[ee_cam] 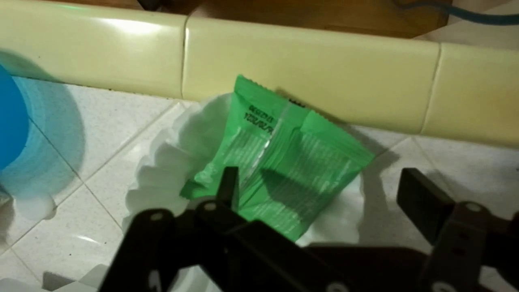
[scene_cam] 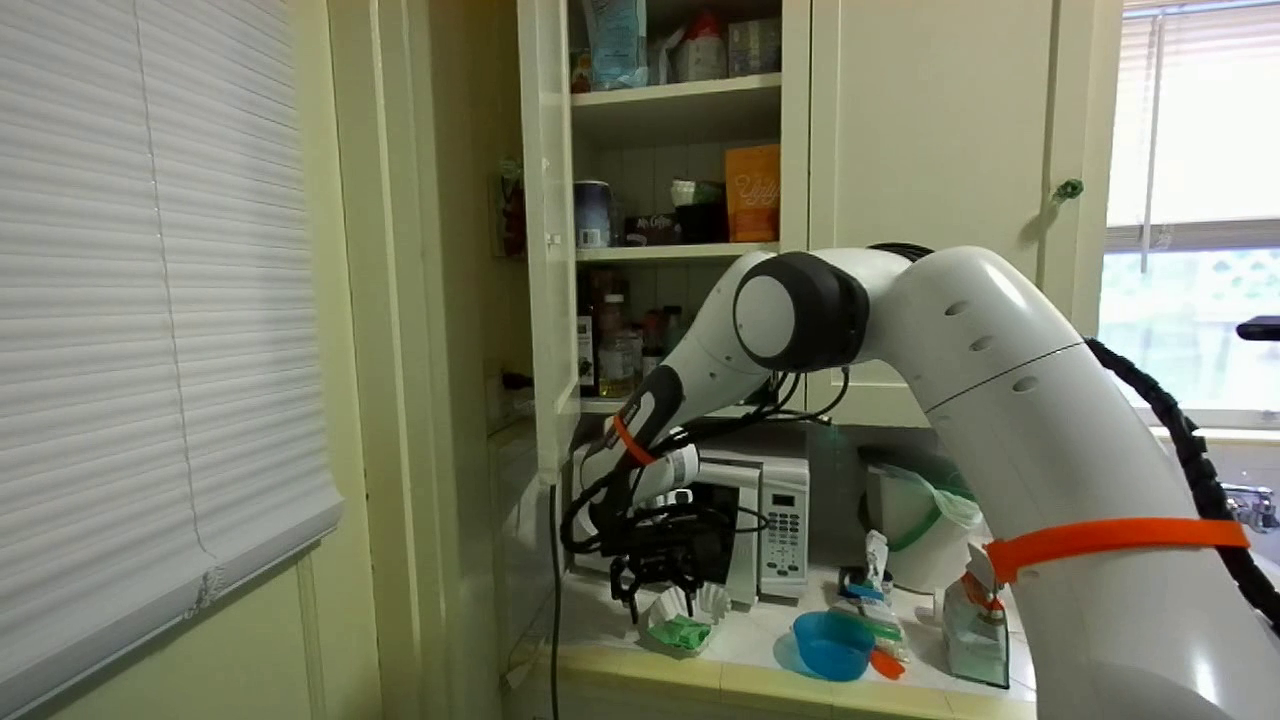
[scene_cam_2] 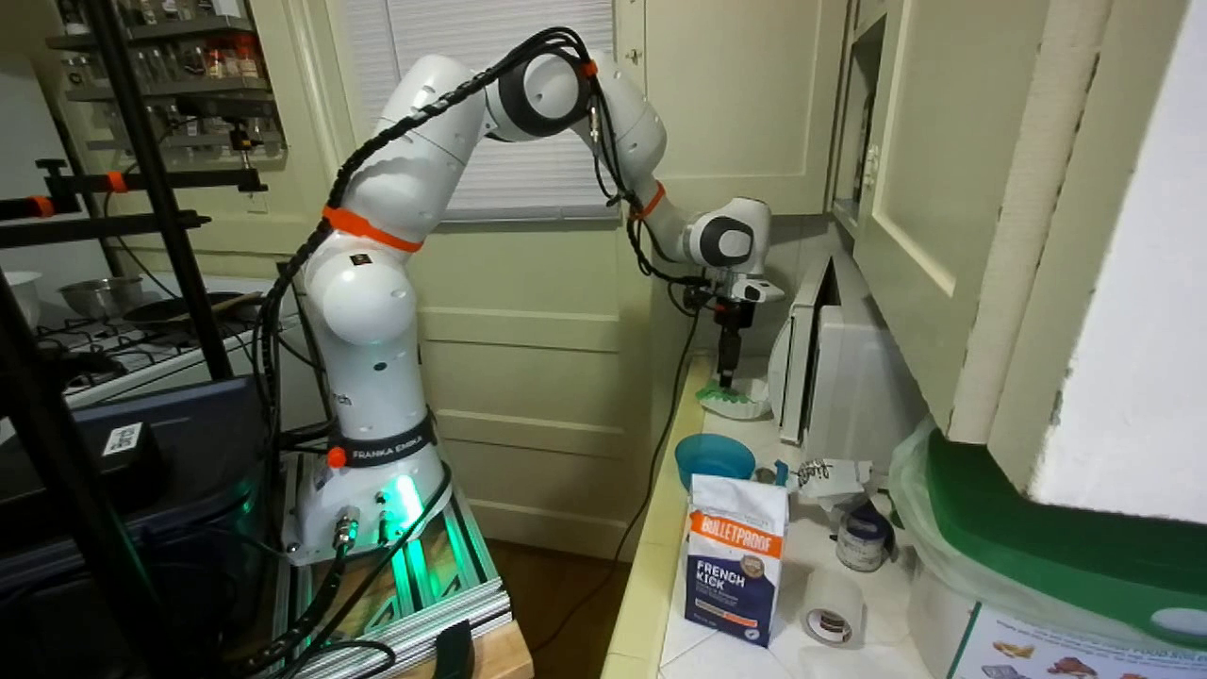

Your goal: Move the white and blue packet to the right then put the white bowl inside the blue bowl.

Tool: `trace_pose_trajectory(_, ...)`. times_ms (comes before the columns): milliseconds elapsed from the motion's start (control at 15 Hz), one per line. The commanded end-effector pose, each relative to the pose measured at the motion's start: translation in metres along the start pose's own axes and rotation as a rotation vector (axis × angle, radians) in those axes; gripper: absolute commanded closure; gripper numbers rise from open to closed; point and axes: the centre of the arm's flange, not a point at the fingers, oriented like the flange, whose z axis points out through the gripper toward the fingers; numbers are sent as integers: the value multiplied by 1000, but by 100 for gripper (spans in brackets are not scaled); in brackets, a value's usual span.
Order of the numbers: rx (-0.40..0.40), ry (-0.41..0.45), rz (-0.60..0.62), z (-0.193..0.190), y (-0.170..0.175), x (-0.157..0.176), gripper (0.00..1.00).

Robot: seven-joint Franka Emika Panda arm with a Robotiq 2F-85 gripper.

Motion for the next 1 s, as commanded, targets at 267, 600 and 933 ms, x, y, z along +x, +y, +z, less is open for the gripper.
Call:
trace_pose_trajectory(267, -115, 61, -102, 22, -15, 6, 26)
trace_pose_trajectory(600, -142, 79, -130, 26, -18, 11, 62)
trace_pose_trajectory(933, -135, 90, -122, 13, -15, 15, 98)
